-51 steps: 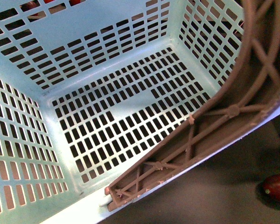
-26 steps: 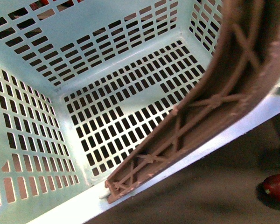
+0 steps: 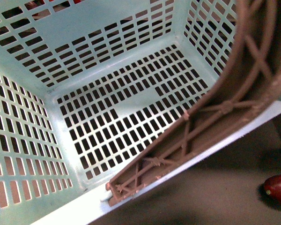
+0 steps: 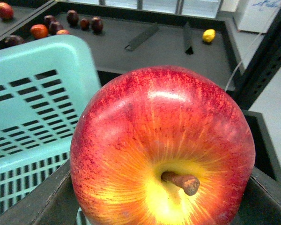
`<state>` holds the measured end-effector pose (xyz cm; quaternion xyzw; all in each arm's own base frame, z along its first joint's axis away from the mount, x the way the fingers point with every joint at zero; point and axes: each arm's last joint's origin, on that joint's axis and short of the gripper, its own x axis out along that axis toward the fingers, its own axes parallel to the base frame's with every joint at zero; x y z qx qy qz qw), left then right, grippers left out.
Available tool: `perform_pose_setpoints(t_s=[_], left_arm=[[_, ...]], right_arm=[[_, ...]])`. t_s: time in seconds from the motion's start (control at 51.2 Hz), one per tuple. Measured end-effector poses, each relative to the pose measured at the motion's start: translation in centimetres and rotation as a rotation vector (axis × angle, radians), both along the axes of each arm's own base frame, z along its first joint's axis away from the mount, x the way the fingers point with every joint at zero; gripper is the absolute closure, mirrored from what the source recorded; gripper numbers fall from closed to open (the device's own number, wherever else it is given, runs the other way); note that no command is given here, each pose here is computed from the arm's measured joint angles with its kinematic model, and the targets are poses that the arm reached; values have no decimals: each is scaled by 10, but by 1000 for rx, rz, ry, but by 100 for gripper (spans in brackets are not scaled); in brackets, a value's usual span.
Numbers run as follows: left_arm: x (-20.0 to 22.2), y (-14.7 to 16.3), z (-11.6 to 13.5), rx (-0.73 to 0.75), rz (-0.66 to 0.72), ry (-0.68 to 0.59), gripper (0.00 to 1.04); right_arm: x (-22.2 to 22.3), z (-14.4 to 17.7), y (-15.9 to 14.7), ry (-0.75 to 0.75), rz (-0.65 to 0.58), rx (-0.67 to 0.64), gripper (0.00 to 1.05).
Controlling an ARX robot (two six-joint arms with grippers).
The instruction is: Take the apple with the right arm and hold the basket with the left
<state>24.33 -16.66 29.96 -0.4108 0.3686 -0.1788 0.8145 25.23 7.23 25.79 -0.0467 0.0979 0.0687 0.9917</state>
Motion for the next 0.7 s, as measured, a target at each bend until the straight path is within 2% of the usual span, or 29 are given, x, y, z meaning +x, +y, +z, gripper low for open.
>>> perform_pose_setpoints(t_s=[0.586, 0.703], left_arm=[[-1, -1, 0, -4, -6, 3, 88], [-1, -1, 0, -3, -5, 3, 88]], right_arm=[[-21, -15, 39, 93, 232, -4, 26], [-21, -15, 39, 92, 230, -11, 14]])
